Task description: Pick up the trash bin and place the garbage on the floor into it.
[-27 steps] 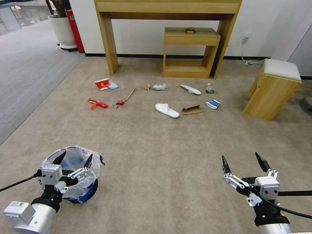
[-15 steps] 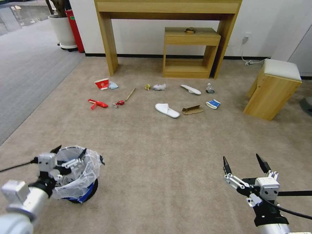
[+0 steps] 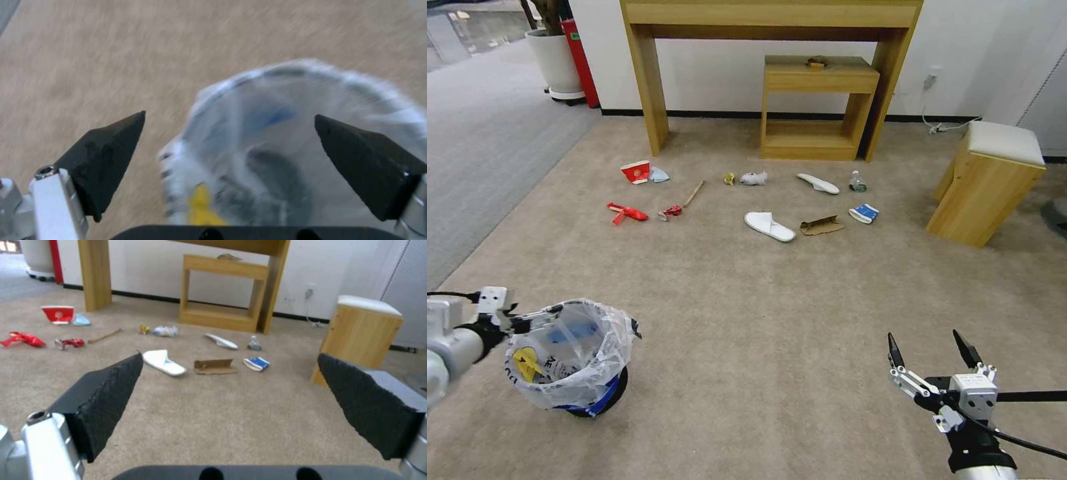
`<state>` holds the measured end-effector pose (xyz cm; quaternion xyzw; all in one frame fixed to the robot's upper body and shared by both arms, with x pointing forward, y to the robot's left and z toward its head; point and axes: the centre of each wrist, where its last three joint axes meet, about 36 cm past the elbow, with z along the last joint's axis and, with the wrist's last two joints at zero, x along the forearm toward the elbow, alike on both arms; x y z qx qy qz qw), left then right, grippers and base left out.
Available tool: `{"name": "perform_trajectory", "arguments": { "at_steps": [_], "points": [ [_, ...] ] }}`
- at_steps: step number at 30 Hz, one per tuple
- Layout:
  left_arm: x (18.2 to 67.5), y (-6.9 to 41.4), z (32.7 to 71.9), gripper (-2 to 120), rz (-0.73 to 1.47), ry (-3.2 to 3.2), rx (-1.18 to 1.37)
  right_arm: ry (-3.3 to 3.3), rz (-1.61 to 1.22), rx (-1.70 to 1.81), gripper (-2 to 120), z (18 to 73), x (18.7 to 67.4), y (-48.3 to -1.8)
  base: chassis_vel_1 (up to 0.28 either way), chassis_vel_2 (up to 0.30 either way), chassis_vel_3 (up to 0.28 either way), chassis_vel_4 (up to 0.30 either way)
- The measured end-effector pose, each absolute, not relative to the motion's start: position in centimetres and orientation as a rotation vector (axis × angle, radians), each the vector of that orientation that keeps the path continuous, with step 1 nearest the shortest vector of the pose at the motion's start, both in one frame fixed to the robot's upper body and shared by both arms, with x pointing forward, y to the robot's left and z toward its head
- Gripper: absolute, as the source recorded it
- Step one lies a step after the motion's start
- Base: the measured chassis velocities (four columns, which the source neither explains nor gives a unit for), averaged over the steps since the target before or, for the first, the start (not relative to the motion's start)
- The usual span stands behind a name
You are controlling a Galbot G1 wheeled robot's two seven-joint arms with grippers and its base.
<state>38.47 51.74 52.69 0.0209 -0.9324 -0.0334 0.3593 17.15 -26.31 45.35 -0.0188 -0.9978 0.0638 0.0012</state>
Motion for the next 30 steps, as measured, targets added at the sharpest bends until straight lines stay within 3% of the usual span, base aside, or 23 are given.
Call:
{"name": "perform_trajectory", "arguments": {
  "at_steps": [9, 30],
  "points": [
    [39.6, 55.3, 50.1, 100, -0.076, -2.310, 0.043, -3.112, 0.183, -0.085, 100, 44.6, 17.2, -26.2, 0.000, 0.000, 0.000, 0.000],
    [43.6, 55.9, 44.3, 100, -0.014, -2.237, -0.080, -3.072, 0.112, -0.197, 100, 44.7, 16.7, -26.2, 0.000, 0.000, 0.000, 0.000]
  ]
}}
